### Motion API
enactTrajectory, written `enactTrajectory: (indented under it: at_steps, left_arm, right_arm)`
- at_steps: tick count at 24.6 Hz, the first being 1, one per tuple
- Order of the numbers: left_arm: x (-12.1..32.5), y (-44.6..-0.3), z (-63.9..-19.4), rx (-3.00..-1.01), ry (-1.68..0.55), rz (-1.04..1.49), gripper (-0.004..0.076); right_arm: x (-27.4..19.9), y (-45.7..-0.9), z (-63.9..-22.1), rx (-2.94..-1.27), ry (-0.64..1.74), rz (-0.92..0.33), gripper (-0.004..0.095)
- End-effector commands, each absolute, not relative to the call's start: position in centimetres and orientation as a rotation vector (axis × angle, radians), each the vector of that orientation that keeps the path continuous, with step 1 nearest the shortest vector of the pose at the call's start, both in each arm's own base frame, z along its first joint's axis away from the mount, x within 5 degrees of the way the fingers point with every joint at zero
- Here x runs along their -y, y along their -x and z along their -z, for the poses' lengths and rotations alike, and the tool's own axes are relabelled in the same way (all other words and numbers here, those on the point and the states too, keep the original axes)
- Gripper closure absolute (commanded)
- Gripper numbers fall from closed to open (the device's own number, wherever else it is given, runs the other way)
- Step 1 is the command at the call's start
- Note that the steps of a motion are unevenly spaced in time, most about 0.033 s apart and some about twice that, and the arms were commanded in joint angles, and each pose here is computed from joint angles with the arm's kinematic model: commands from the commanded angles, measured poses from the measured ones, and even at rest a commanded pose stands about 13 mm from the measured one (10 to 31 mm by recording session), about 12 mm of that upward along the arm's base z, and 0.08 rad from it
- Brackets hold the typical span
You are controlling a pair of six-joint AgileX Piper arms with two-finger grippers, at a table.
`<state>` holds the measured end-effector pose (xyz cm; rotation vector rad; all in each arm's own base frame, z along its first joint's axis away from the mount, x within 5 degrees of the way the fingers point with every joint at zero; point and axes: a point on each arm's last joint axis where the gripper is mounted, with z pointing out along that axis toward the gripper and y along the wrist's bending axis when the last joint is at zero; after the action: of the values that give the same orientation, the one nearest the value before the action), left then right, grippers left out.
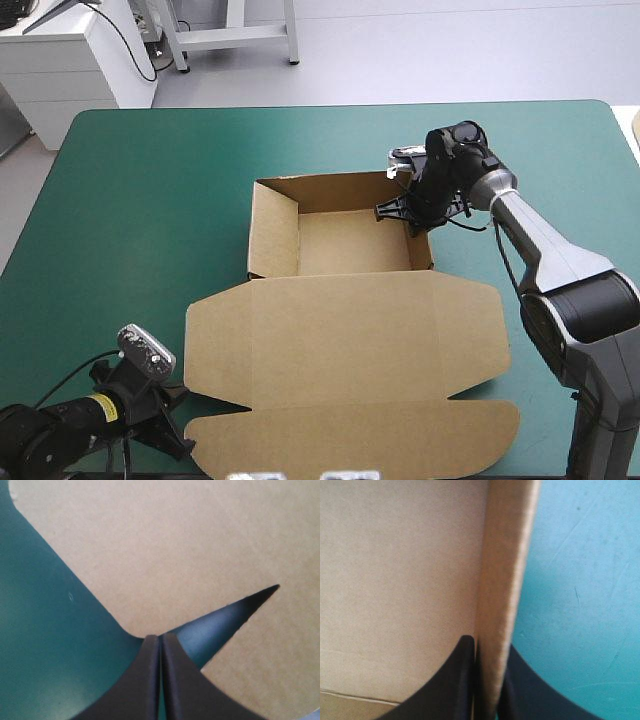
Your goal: Fold the box
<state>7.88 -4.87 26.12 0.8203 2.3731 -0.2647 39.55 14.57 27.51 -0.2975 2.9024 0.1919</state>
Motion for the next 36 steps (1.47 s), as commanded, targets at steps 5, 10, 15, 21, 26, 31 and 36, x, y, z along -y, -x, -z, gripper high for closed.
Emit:
enactTrajectory:
  at_steps: [5,10,15,21,26,31,36]
  left_arm:
    - [4.5,-6.8,-27.4,-2.196,-0.764,0.291,0.0731]
    - [4.3,-6.4,-27.6,-2.173,-0.758,0.294,0.0731]
    - [4.3,-6.4,-27.6,-2.173,-0.758,0.294,0.0731]
    - [4.3,-6.4,-27.6,-2.173,-0.758,0.294,0.0731]
    - [4.3,-6.4,-27.6,-2.173,-0.758,0.294,0.0731]
    - [4.3,-6.4,-27.6,-2.174,-0.756,0.295,0.0731]
    - [4.3,-6.4,-27.6,-2.174,-0.756,0.295,0.0731]
  right_arm:
    - [-14.3,-38.8,-30.5,-2.837,0.303,-0.220,0.0927]
    - [-9.4,-39.2,-32.7,-2.779,0.151,-0.092,0.0928]
    - [2.0,-37.9,-36.5,-2.681,-0.147,0.044,0.0928]
    - [14.5,-33.7,-37.3,-2.641,-0.494,0.196,0.0929]
    - [21.3,-29.9,-37.3,-2.567,-0.808,0.210,0.0885]
    - [21.6,-29.7,-37.2,-2.560,-0.825,0.187,0.0610]
    - [21.4,-29.7,-37.4,-2.569,-0.770,0.182,0.0488]
